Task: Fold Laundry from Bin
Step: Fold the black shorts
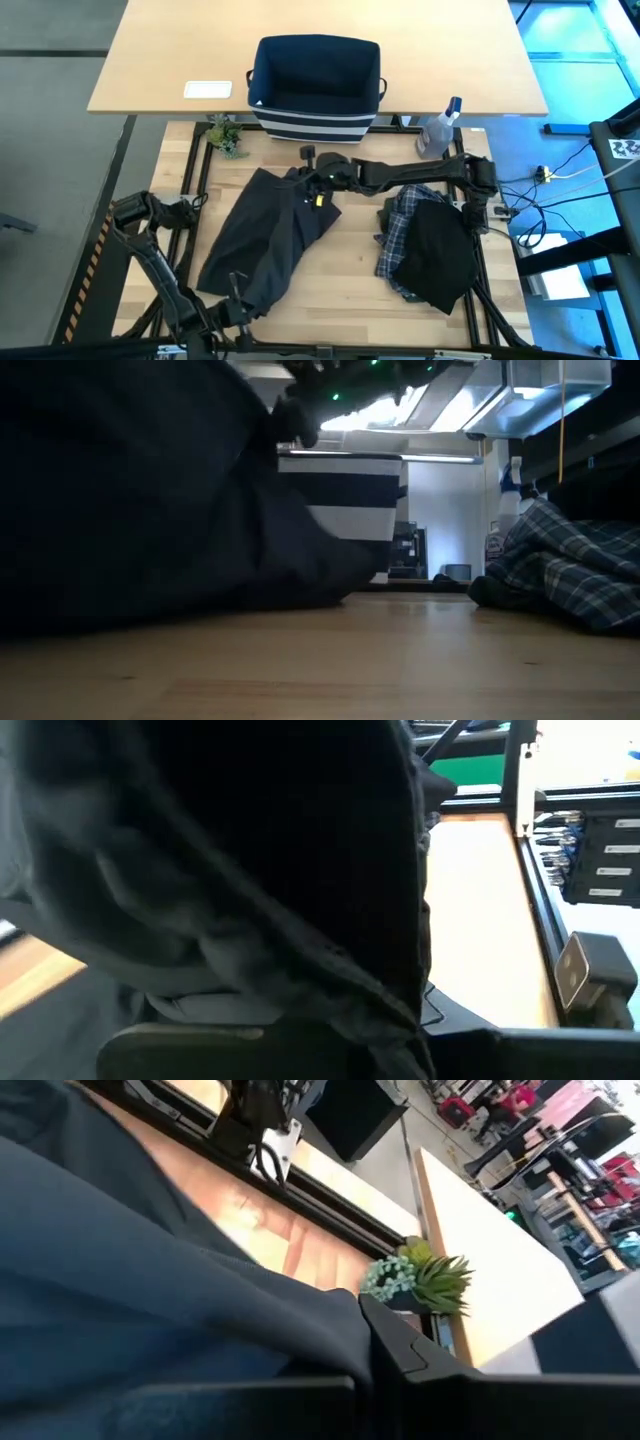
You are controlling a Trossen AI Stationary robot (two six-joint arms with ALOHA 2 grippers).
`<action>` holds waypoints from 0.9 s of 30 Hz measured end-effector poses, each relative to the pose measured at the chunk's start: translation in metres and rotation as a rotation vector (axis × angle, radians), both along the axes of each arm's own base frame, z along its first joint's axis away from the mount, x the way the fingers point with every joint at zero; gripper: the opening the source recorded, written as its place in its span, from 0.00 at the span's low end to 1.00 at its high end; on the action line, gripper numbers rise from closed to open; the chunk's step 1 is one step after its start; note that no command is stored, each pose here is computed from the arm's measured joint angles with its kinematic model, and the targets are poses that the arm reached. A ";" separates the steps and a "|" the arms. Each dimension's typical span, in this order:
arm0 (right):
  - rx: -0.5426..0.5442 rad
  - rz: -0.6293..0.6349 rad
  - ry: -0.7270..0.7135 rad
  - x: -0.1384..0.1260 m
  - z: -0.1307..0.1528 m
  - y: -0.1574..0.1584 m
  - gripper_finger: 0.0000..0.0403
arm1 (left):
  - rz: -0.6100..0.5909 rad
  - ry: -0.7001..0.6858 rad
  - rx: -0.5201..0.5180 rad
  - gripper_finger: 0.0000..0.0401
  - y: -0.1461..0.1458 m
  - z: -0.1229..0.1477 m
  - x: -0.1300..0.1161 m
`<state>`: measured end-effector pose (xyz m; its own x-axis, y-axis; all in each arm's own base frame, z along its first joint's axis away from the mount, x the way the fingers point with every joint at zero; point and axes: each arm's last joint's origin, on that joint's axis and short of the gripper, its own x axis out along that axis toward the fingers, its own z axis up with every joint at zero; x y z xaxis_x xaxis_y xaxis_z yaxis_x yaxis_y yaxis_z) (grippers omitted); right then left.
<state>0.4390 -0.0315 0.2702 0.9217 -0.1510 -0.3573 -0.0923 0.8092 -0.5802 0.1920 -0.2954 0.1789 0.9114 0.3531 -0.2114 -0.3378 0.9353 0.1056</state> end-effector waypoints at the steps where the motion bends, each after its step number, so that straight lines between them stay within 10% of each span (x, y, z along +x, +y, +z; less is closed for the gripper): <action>1: 0.004 0.003 0.005 0.003 -0.003 -0.002 0.00 | 0.008 -0.002 -0.011 0.01 0.001 -0.002 -0.003; 27: 0.122 0.137 0.043 0.049 -0.105 -0.031 0.00 | 0.107 0.197 -0.310 0.01 0.040 -0.057 -0.037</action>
<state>0.4878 -0.0629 0.1656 0.9141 0.0215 -0.4050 -0.2290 0.8516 -0.4716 0.1546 -0.2554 0.1224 0.8040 0.3361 -0.4905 -0.4372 0.8933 -0.1045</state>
